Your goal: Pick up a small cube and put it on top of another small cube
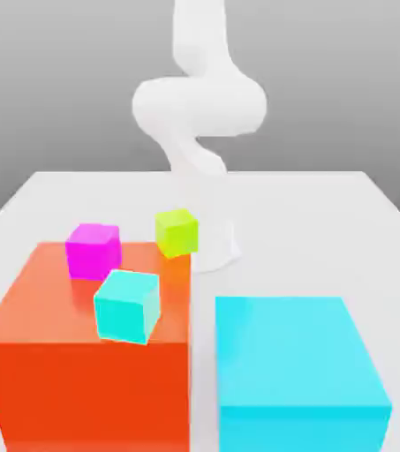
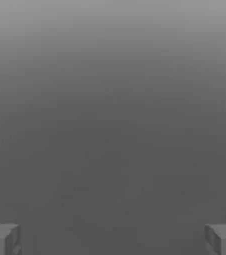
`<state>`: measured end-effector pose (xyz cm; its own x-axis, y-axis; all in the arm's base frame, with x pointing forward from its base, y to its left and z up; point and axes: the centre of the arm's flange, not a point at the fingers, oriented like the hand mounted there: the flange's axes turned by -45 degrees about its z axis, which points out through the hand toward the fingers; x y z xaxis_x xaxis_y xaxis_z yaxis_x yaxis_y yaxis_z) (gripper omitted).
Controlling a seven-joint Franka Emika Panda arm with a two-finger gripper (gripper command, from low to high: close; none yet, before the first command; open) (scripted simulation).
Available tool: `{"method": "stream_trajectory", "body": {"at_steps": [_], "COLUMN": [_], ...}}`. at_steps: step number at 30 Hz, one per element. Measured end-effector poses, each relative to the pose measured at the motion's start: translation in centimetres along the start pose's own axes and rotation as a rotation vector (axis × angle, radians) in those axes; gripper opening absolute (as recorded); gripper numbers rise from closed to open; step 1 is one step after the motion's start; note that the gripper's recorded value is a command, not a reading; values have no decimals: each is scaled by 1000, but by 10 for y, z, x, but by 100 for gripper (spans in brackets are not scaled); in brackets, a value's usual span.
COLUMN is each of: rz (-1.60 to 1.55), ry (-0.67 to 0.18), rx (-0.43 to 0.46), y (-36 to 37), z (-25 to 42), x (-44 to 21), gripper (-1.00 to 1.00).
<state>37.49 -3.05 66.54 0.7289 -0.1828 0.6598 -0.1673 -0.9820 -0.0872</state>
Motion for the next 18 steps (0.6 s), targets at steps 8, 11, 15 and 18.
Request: {"method": "stream_trajectory", "body": {"at_steps": [8, 11, 15, 18], "rz": [572, 787, 1076, 1294], "ry": [-183, -235, -294, -332], "rx": [-202, -286, -405, -500], "y": [120, 166, 222, 258], "z": [149, 189, 229, 249], "x": [-60, -100, -166, -223], "gripper": [0, 0, 0, 0]}}
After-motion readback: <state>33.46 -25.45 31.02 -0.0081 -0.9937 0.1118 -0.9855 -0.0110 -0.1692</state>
